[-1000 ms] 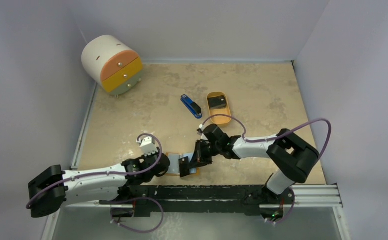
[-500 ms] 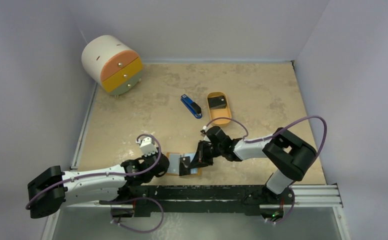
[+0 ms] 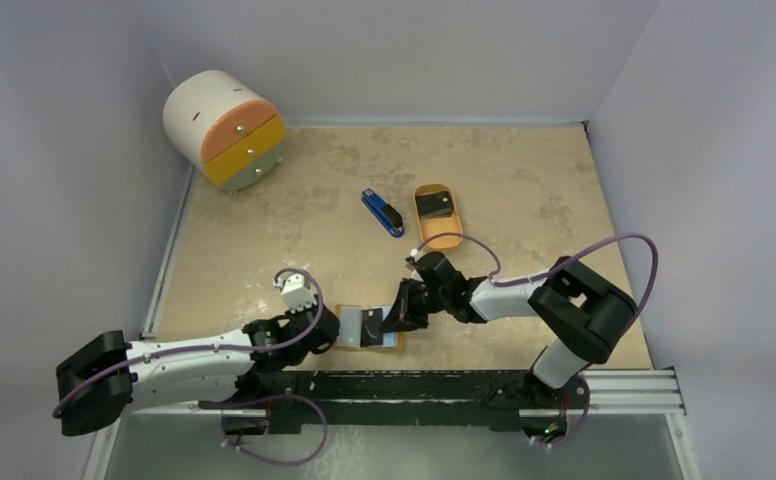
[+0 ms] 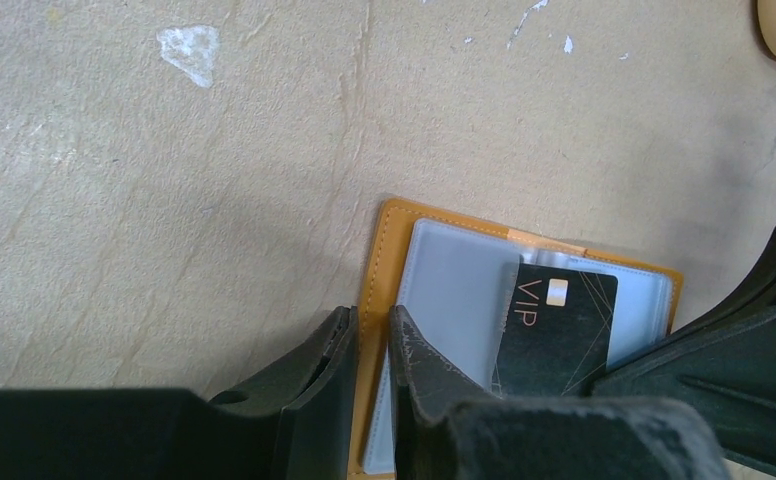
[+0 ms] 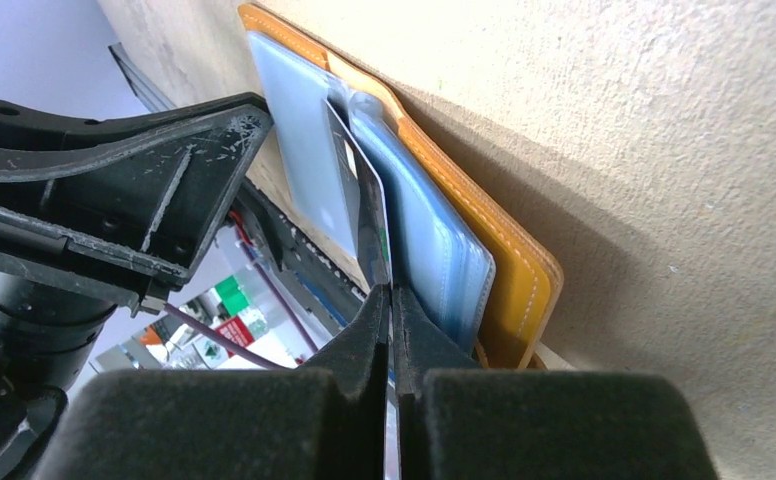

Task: Put the credit cards into the card holder
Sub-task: Insert the credit card into the card holder.

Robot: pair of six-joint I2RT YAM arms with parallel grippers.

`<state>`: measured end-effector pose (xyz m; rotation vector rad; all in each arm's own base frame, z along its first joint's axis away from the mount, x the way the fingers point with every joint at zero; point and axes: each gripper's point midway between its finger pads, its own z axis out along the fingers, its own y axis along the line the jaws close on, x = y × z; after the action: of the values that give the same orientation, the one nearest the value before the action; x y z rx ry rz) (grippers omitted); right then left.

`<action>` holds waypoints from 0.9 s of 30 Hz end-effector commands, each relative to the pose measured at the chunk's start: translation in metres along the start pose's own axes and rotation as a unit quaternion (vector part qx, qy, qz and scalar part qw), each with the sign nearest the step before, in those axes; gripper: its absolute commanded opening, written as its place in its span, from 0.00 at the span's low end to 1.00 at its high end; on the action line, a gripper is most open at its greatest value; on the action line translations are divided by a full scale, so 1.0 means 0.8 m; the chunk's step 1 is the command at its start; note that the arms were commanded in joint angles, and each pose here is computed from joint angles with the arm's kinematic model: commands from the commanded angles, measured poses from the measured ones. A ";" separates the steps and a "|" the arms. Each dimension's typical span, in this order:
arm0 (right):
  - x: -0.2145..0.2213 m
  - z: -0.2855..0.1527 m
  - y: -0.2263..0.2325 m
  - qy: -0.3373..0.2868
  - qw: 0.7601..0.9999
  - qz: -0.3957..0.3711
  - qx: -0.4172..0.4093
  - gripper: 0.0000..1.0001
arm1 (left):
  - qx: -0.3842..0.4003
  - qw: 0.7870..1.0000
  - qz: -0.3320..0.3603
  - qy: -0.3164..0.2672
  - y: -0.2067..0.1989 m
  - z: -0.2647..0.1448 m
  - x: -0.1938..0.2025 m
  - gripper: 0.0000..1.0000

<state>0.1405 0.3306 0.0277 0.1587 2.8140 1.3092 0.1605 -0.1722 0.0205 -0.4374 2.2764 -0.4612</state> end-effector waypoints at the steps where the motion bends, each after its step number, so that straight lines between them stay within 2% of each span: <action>1: -0.014 0.003 0.008 -0.025 1.000 -0.001 -0.011 0.00 | -0.008 1.000 0.002 0.019 0.011 0.002 0.014 0.17; 12: -0.030 0.010 0.018 -0.050 0.998 0.000 -0.025 0.00 | -0.002 1.000 -0.004 0.020 0.006 0.002 0.014 0.17; 27: -0.025 0.022 0.033 -0.022 0.999 -0.020 -0.042 0.00 | 0.003 1.000 -0.013 0.021 0.003 0.004 0.016 0.16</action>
<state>0.1553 0.3453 0.0220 0.1889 2.7629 1.3477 0.1618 -0.1773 0.0202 -0.4672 2.2663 -0.4980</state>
